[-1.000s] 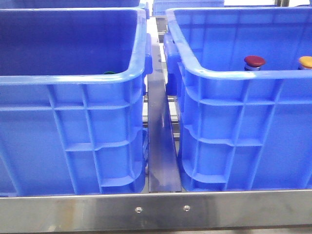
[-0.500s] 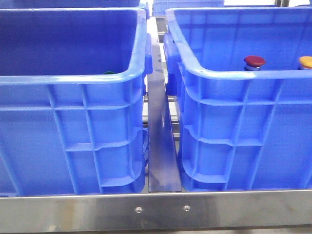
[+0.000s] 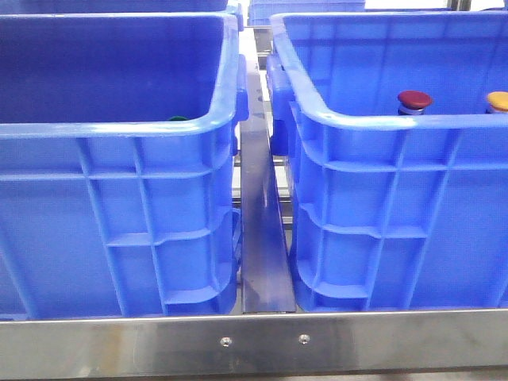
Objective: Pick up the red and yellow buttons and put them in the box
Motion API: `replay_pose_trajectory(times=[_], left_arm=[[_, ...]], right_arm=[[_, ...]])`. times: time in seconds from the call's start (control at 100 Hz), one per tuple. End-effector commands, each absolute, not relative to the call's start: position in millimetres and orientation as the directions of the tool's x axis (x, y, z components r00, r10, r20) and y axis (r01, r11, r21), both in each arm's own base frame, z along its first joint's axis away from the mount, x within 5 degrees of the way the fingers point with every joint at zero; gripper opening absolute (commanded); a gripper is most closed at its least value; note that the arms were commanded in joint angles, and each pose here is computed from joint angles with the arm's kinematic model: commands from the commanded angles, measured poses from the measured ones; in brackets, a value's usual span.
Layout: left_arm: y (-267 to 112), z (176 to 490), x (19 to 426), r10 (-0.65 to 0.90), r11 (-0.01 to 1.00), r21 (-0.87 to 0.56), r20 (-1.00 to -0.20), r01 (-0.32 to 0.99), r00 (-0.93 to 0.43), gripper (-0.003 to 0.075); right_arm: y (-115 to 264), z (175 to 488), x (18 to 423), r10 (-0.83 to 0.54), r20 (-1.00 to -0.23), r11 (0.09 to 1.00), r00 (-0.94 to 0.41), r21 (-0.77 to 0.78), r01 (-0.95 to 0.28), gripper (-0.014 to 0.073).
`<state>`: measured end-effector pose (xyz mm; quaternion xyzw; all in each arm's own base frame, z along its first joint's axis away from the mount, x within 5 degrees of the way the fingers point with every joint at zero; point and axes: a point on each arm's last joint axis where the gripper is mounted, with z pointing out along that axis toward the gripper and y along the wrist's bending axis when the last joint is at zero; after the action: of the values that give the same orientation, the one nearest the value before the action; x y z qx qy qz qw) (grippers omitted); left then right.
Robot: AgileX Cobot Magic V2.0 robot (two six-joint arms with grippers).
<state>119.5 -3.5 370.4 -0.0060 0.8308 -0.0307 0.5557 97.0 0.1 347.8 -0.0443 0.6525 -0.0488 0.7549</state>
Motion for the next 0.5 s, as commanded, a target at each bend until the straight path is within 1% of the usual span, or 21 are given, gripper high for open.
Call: replay_pose_trajectory(times=[0.0, 0.38, 0.49], left_arm=[[-2.0, 388.0, 120.7, -0.034, 0.999, -0.04, -0.965, 0.018, -0.26, -0.0019], [-2.5, 387.7, 120.3, -0.043, 0.998, -0.05, -0.965, 0.021, -0.26, -0.0019], [-2.3, 386.2, 116.1, -0.04, 0.999, -0.046, -0.97, 0.02, -0.238, -0.0019]], right_arm=[[2.1, 357.2, 96.1, -0.017, -0.984, 1.0, 0.178, -0.021, -0.021, -0.0097], [2.1, 357.2, 96.1, -0.017, -0.984, 1.0, 0.178, -0.021, -0.021, -0.0097], [2.1, 357.2, 96.1, -0.017, -0.984, 1.0, 0.178, -0.021, -0.021, -0.0097]])
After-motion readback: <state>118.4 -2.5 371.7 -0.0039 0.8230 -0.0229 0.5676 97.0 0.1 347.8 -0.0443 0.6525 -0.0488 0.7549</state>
